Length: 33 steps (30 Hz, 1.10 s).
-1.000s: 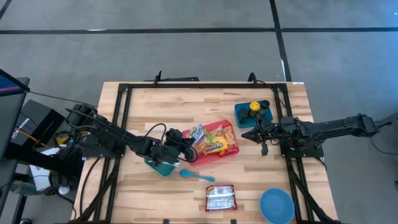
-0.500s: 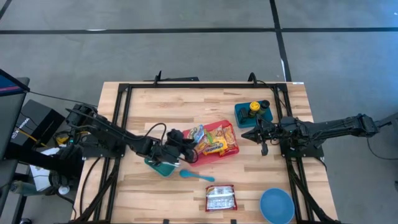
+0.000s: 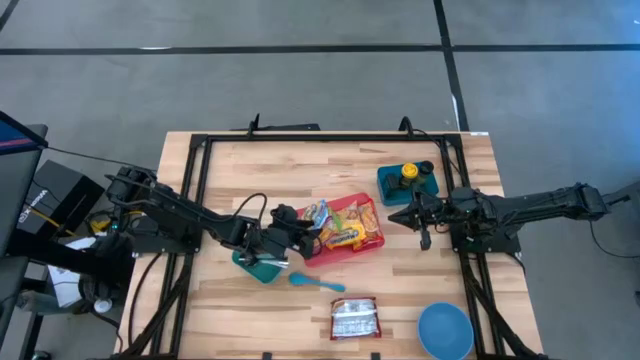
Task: Pick & Place Food Item
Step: Put the blue noodle pack into the red bin
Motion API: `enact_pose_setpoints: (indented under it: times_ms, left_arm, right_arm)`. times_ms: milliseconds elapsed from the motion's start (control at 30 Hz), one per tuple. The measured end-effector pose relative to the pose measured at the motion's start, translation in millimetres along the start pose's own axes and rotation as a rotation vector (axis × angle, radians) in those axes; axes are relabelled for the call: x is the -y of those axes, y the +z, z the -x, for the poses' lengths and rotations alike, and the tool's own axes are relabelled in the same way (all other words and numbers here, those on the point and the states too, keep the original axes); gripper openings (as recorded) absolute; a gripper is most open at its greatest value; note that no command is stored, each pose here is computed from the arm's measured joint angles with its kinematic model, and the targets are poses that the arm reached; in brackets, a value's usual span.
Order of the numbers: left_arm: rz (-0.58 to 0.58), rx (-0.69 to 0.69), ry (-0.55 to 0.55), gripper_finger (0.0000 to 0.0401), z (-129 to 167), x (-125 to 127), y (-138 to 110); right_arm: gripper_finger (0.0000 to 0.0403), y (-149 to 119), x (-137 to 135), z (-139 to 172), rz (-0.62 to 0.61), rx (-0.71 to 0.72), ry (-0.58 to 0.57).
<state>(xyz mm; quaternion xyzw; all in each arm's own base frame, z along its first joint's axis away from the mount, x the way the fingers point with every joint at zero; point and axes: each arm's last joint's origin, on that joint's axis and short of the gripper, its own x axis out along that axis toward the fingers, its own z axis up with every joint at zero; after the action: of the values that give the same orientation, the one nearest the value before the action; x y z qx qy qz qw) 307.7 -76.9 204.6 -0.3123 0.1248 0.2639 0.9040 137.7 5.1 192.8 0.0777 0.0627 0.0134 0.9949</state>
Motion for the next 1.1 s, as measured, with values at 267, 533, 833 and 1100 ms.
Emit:
enact_pose_setpoints:
  times_ms: [267,533,833,1100]
  left_arm:
    - [0.014,0.012,-0.026,0.0193,7,3,9]
    - [0.0,0.031,-0.059,0.0166,21,6,23]
    - [-0.11,-0.065,0.031,0.0095,41,-6,23]
    - [-0.063,-0.228,0.113,0.0023,46,-19,11]
  right_arm:
    - [0.0001,0,0,0,0.0,0.0,0.0]
    - [0.0001,0,0,0,0.0,0.0,0.0]
    - [0.0001,0,0,0,0.0,0.0,0.0]
    - [0.0001,0,0,0,0.0,0.0,0.0]
